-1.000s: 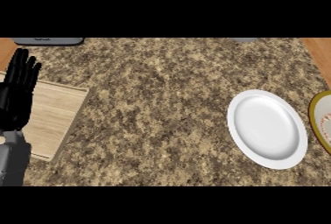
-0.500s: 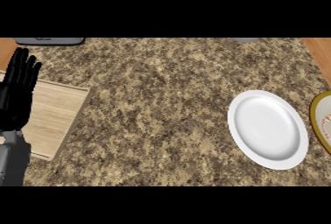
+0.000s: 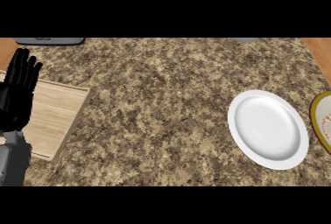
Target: Pick the cupcake from the plate and place it in the bowl
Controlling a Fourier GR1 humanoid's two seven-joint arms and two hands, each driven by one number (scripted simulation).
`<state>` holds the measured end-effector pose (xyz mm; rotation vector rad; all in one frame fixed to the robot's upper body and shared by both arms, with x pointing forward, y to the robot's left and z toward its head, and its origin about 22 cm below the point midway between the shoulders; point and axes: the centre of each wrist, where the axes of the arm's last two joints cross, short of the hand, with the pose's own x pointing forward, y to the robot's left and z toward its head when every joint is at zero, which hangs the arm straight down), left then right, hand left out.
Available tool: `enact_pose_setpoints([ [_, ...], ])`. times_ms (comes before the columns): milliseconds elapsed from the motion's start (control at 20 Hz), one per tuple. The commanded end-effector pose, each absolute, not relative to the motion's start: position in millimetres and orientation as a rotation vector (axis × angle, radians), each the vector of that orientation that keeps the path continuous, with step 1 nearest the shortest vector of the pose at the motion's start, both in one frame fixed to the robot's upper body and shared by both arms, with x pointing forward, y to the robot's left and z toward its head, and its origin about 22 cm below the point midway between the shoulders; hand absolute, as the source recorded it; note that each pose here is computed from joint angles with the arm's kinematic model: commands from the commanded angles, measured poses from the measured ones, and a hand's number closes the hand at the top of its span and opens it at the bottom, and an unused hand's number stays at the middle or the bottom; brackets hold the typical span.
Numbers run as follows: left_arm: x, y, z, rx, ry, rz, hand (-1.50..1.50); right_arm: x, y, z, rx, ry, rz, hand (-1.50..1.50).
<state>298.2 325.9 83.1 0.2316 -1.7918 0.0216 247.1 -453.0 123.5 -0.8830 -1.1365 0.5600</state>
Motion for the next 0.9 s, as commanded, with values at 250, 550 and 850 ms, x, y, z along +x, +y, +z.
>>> enact_pose_setpoints([
  [250,296,321,78,0.238,-1.798,0.014,0.0,276,-428,57,-0.684,-1.317,0.273,-1.5],
  [550,308,322,96,0.237,-1.792,0.037,0.0,263,-476,80,-0.865,-1.495,0.034,-1.5],
  [850,287,338,84,0.256,-1.777,0.018,0.0,210,-538,94,-0.899,-1.474,-0.179,-1.5],
])
